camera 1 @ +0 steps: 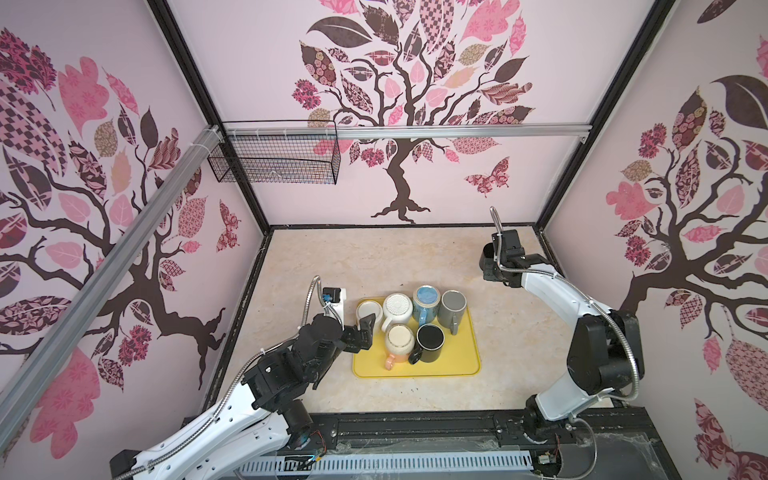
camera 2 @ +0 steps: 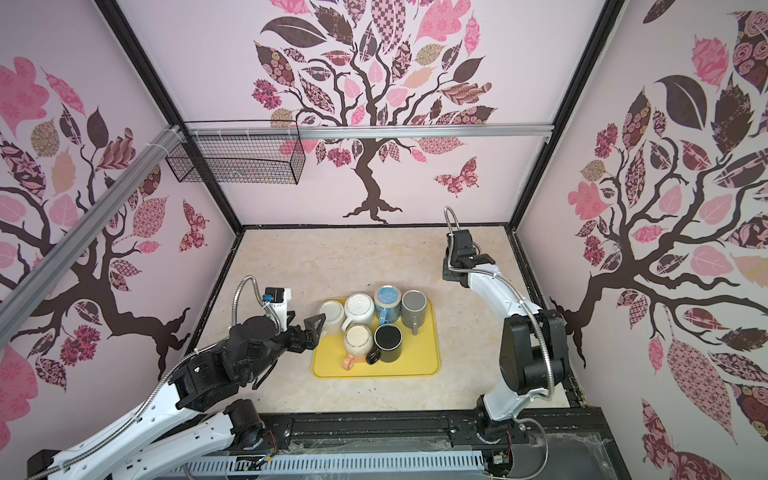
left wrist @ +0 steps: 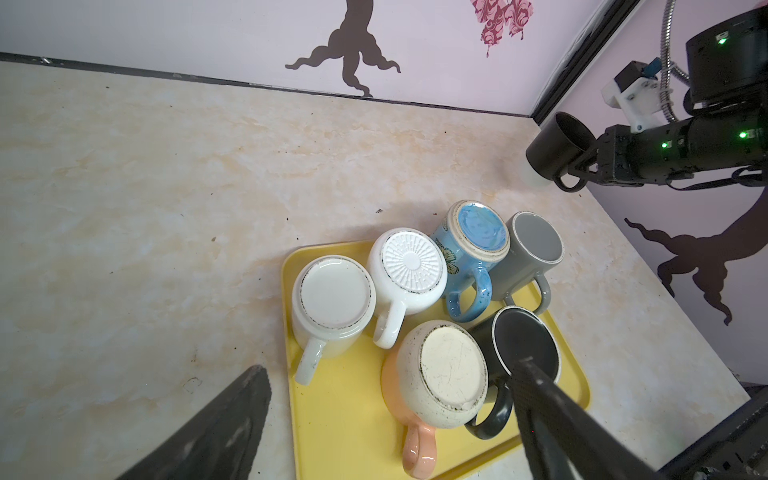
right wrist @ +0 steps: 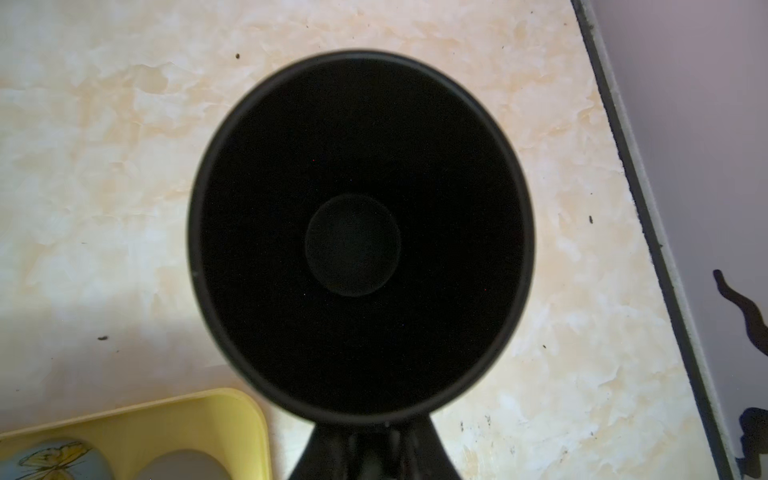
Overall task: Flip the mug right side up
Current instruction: 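Lower the black mug upright onto the table beyond the tray, release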
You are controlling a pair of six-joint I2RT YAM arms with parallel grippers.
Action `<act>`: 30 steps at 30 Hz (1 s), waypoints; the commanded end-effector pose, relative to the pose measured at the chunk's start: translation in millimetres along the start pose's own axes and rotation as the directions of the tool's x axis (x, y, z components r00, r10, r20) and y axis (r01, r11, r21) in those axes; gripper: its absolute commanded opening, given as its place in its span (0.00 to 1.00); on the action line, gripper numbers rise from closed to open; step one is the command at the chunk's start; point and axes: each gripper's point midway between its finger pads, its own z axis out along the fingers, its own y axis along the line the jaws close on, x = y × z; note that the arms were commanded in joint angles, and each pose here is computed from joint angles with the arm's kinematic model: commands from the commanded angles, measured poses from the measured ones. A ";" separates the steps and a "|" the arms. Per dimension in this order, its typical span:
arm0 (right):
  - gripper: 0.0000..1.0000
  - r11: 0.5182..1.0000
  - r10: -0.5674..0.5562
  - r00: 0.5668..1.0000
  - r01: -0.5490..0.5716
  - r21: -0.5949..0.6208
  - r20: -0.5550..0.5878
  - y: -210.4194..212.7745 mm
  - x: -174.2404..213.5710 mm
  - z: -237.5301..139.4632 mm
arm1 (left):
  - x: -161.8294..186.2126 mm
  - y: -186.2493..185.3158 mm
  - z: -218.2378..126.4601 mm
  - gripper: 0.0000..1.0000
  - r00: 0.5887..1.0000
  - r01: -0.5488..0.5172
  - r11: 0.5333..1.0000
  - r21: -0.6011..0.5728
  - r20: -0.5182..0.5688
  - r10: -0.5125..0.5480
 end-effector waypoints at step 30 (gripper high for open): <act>0.00 0.998 -0.011 1.000 0.012 0.061 -0.003 -3.0 17.6 39.3 | 26.1 10.5 8.3 0.92 0.999 0.021 1.000 -0.017 -0.038 -0.021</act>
